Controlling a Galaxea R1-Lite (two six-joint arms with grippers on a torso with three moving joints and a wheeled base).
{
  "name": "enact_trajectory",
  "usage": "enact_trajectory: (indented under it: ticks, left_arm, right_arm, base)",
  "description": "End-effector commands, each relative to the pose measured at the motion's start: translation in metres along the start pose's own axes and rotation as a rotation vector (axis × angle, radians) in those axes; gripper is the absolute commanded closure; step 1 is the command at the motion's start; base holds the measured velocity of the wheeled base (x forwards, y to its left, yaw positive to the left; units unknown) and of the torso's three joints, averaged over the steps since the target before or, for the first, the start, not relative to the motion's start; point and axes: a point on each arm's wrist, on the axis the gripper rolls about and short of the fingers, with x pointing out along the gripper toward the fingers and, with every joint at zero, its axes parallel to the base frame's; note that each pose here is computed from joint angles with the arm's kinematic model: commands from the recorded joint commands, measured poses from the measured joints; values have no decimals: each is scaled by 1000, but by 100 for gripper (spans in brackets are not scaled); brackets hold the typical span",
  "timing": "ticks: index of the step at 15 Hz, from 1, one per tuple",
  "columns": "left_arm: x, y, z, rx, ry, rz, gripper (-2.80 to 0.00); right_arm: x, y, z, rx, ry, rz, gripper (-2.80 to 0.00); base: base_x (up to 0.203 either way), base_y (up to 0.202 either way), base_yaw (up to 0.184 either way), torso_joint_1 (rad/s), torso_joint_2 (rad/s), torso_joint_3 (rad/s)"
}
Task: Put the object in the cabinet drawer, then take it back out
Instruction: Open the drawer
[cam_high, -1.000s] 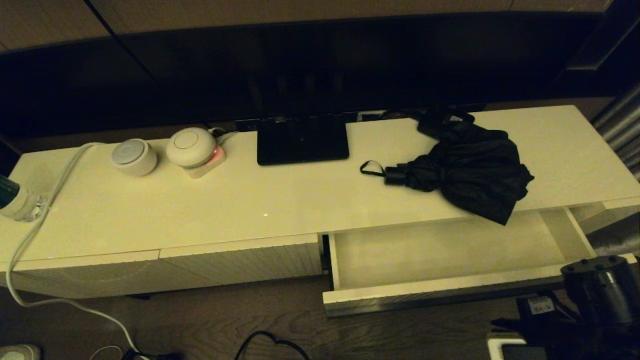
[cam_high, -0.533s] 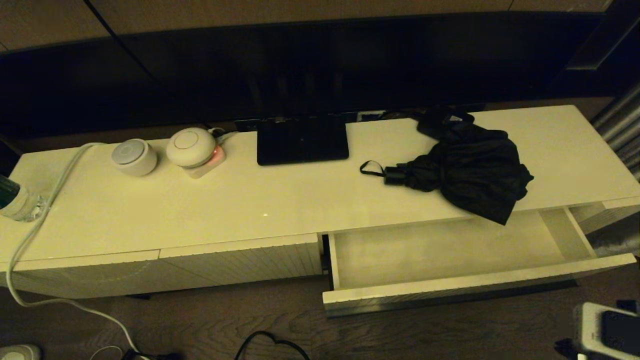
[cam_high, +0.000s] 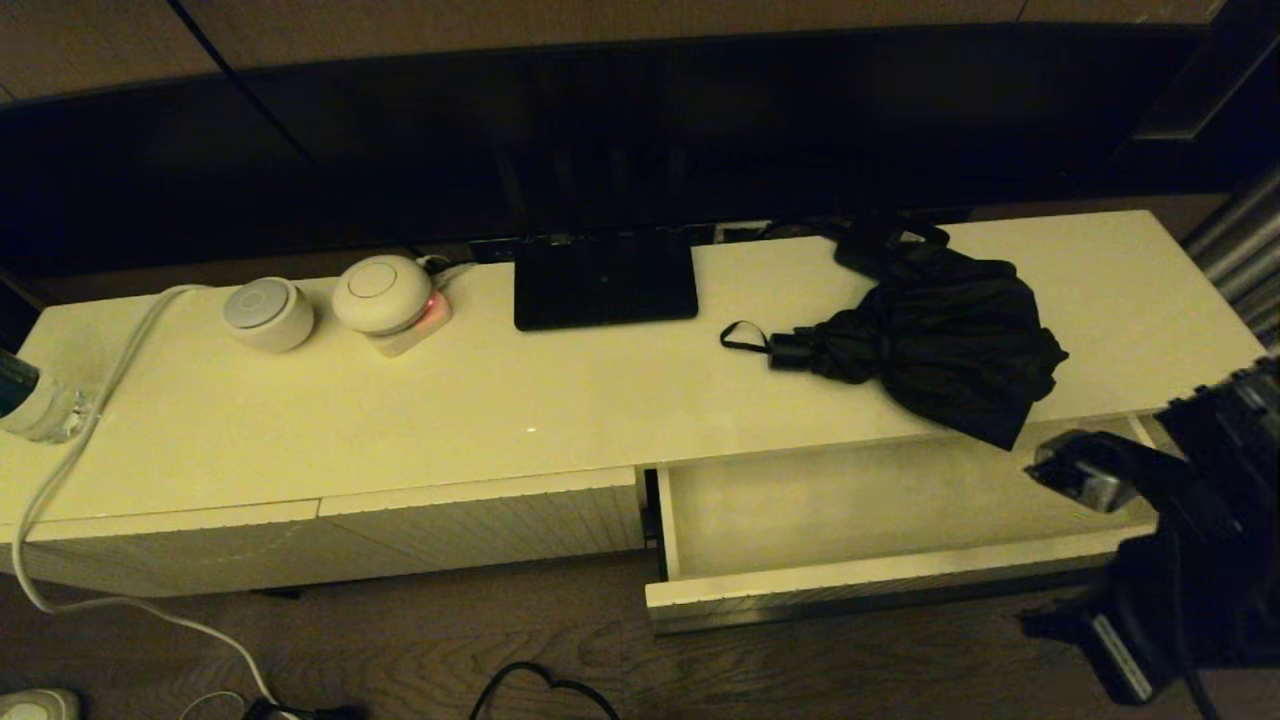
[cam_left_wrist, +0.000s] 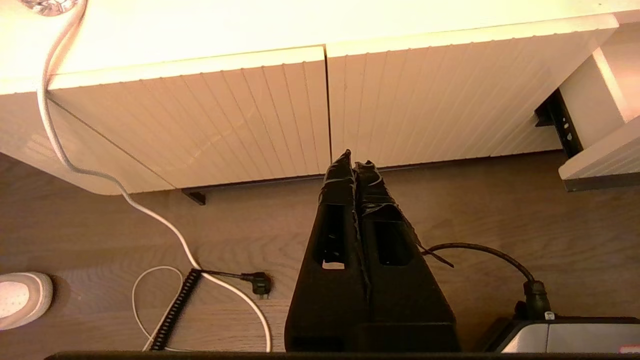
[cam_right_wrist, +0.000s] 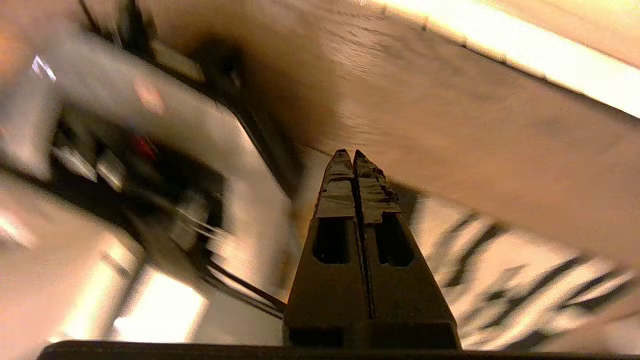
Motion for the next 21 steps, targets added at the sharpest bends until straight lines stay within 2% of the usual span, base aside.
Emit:
enact_trajectory:
  ticks: [1, 5, 8, 16, 21]
  left_arm:
    - [0, 0, -1, 0, 3, 1, 0]
    - [0, 0, -1, 0, 3, 1, 0]
    - [0, 0, -1, 0, 3, 1, 0]
    - [0, 0, -1, 0, 4, 1, 0]
    - [0, 0, -1, 0, 3, 1, 0]
  right_arm:
    - [38, 5, 28, 149, 83, -28, 0]
    - [60, 5, 56, 255, 56, -129, 0]
    - [72, 3, 69, 275, 5, -190, 0]
    - [99, 1, 85, 266, -71, -214, 0]
    - [107, 0, 75, 218, -10, -225, 0]
  base:
    - [0, 0, 0, 0, 0, 0]
    - [0, 0, 0, 0, 0, 0]
    - [0, 0, 0, 0, 0, 0]
    - [0, 0, 0, 0, 0, 0]
    - [0, 0, 0, 0, 0, 0]
